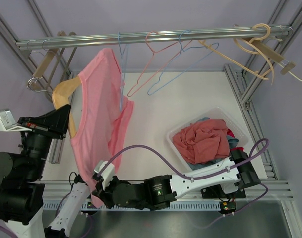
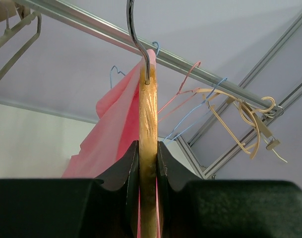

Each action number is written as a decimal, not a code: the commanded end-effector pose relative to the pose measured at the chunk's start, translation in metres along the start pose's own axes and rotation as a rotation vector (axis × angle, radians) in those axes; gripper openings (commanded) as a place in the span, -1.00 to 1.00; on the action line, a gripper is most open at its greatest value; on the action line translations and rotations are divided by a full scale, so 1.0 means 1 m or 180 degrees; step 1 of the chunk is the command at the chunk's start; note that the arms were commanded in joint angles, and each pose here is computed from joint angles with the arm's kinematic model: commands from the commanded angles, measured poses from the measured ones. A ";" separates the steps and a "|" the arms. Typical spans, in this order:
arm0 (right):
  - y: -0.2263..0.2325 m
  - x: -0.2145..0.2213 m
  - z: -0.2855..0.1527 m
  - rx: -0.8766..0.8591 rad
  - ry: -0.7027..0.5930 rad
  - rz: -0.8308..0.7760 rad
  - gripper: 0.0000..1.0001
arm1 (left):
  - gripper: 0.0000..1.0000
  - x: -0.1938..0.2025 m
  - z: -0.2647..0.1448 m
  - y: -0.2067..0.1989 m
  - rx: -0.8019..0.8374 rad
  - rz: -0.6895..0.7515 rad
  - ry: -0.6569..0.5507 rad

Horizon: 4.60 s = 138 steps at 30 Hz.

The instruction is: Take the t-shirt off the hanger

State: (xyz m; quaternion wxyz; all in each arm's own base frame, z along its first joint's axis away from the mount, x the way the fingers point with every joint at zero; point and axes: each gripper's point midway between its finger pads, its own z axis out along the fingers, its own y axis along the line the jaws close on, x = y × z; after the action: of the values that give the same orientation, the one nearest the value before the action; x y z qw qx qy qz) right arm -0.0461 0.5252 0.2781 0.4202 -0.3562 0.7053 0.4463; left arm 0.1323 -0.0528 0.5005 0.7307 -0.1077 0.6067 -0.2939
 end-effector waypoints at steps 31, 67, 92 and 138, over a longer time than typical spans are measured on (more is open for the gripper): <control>0.018 0.123 -0.094 0.0640 0.1081 -0.0637 -1.00 | -1.00 -0.185 -0.086 -0.111 0.0925 0.0062 -0.1561; -0.107 -0.114 -0.250 0.1888 -0.0727 -0.0545 -1.00 | -1.00 -0.093 -0.168 -0.125 0.2338 -0.0256 -0.0585; -0.205 -0.117 -0.174 0.0889 -0.0901 -0.0411 -0.37 | -1.00 0.001 -0.117 -0.080 0.1968 -0.0431 -0.0022; -0.239 -0.343 -0.349 0.2338 -0.2359 -0.0330 -1.00 | -1.00 -0.005 -0.111 -0.017 0.0951 0.0382 -0.0084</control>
State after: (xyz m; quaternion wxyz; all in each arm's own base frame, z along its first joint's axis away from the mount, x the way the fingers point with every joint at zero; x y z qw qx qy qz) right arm 0.1946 0.1983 0.5823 0.7369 -0.0586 0.5924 0.3203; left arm 0.0104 -0.0484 0.4892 0.7542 0.0444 0.5458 -0.3624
